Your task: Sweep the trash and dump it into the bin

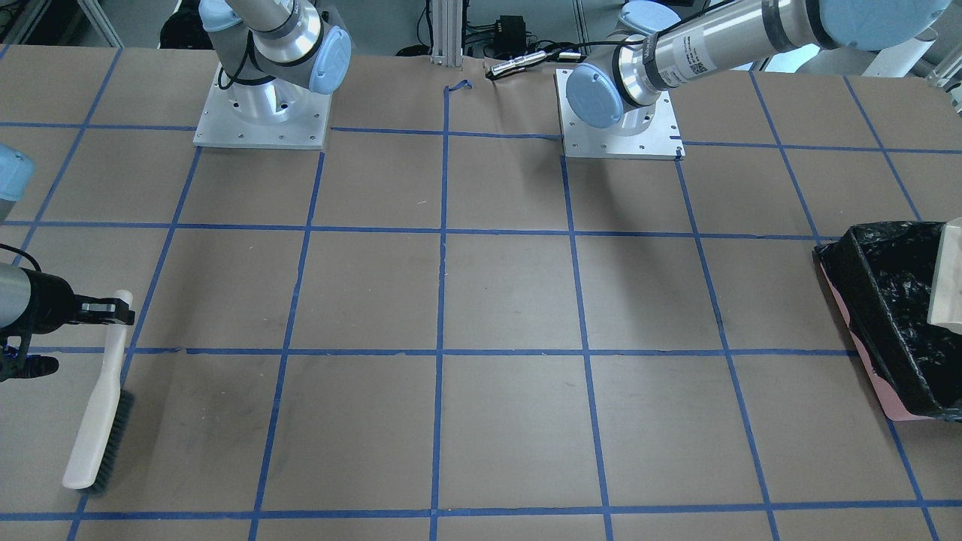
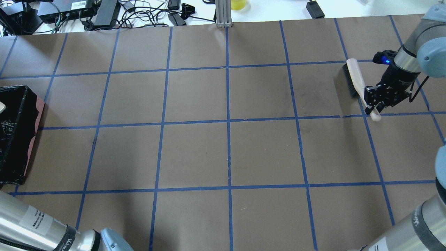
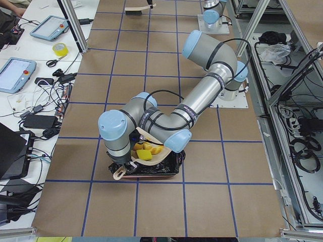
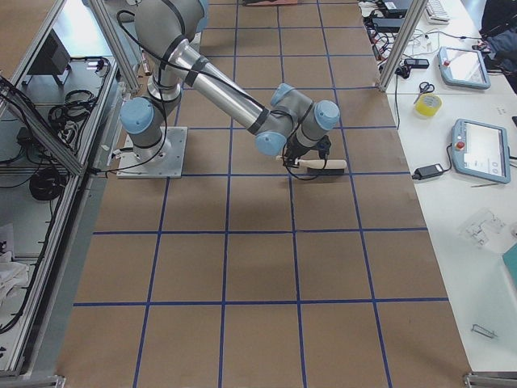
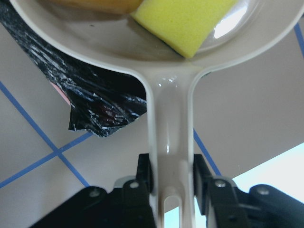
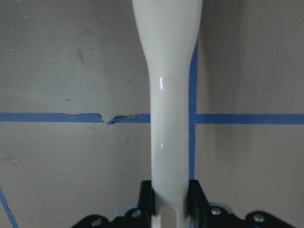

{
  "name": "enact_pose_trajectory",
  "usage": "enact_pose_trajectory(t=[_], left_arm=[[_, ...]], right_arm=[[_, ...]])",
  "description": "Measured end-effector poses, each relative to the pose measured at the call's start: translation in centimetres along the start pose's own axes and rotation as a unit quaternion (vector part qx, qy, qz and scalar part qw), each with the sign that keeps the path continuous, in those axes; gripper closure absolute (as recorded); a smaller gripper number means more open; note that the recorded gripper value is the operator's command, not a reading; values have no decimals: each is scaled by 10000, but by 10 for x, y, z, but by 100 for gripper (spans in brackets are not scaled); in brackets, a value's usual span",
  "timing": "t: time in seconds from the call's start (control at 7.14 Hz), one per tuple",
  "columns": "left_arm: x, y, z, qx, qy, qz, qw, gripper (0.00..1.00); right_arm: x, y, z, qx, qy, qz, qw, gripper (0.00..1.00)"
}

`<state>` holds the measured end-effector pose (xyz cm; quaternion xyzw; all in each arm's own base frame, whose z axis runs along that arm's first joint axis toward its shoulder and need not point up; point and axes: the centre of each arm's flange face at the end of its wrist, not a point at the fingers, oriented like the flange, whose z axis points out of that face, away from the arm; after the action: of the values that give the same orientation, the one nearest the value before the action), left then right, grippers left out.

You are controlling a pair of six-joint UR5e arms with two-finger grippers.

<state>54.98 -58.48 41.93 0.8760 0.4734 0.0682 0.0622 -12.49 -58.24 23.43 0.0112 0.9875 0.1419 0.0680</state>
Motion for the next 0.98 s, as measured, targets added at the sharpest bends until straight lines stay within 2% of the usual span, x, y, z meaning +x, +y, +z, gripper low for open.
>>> enact_pose_trajectory(t=[0.28, 0.42, 0.7, 0.84, 0.98], left_arm=[[-6, -4, -5, -139, -20, 305, 9994, 100], [-7, -7, -5, -221, -27, 423, 9989, 100], [-7, -12, -2, -505, -23, 735, 9960, 100], [-9, -15, -2, -614, -14, 839, 9946, 100], [-14, -21, -7, -700, -14, 941, 9931, 100]], right_arm=[[0, 0, 1, -4, -2, 2, 10000, 53], [0, 0, 0, -1, 0, 2, 10000, 45], [1, -2, -7, 108, 56, 27, 9999, 11], [2, -3, -14, 223, 162, 57, 9996, 2], [3, -3, -25, 319, 291, 84, 9990, 0]])
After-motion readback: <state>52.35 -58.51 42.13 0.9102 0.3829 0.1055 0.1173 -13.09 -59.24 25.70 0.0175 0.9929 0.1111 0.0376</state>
